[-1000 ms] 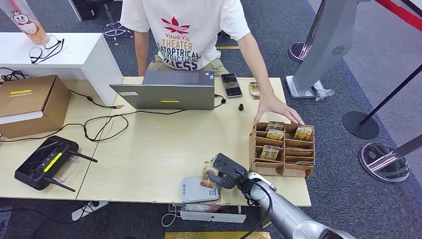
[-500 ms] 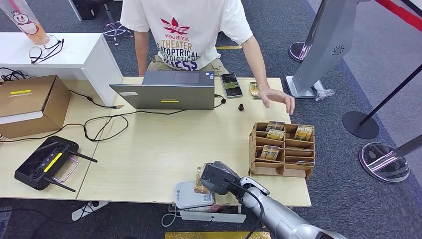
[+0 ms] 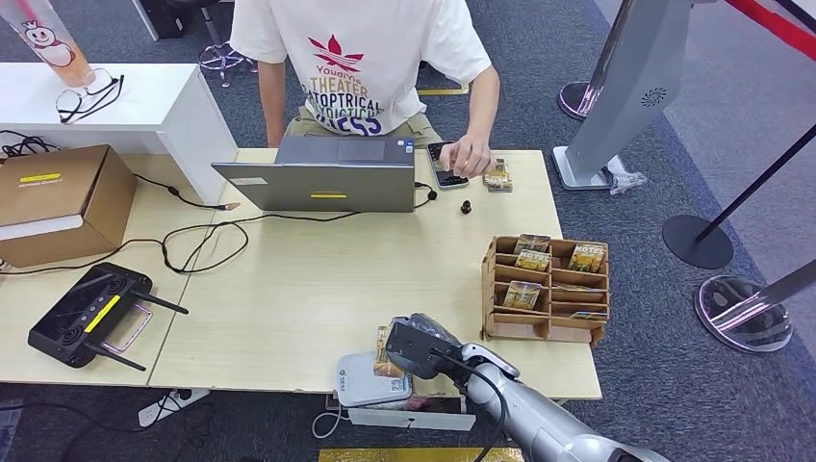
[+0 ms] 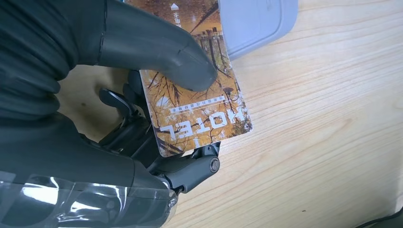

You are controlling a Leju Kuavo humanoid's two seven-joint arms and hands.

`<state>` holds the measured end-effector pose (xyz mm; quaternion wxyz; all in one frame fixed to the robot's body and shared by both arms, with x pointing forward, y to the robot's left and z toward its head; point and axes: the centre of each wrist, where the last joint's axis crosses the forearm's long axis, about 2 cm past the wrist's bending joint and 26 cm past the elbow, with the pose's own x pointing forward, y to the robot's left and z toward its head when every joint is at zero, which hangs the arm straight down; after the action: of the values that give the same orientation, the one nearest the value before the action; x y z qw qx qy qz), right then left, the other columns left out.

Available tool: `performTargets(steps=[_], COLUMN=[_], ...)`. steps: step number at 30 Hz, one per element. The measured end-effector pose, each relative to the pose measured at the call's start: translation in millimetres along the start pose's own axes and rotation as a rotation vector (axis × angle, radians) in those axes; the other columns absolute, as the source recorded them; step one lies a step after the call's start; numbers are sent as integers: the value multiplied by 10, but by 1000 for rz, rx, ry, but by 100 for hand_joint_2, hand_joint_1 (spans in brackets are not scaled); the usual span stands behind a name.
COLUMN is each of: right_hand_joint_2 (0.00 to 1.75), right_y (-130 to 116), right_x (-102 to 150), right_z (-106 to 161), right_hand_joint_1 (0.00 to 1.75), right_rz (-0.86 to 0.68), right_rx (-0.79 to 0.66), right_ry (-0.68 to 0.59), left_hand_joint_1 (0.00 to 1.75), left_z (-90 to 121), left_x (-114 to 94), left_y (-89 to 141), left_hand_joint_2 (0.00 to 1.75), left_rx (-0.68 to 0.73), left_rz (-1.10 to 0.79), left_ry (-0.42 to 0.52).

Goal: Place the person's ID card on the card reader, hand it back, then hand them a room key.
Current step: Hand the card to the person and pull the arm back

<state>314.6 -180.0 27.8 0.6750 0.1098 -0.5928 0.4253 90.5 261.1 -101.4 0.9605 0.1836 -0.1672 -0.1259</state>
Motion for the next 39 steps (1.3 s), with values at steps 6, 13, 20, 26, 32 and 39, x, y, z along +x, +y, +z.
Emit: performTargets(steps=[6, 13, 20, 26, 32, 39], right_hand_joint_2=[175, 175, 175, 175, 175, 175], right_y=[1, -26, -153, -358, -477, -633], right_x=[0, 50, 203, 383, 468, 632], right_z=[0, -22, -74, -87, -61, -12], right_hand_joint_1=[175, 175, 175, 175, 175, 175], right_rz=[-13, -97, -172, -204, -213, -221], right_rx=[-9, -47, -146, -241, -292, -373], right_ry=[-12, -66, -157, -241, -295, -401], left_hand_joint_1=[0, 0, 0, 0, 0, 0], left_z=[0, 0, 2, 3, 4, 6], left_x=[0, -2, -4, -7, -4, 1], left_y=[0, 0, -4, -6, -8, -16], left_hand_joint_2=[0, 0, 0, 0, 0, 0], left_rx=[0, 0, -1, -2, -6, -11], left_rz=[0, 6, 6, 5, 2, 1], left_ry=[0, 2, 3, 3, 2, 4])
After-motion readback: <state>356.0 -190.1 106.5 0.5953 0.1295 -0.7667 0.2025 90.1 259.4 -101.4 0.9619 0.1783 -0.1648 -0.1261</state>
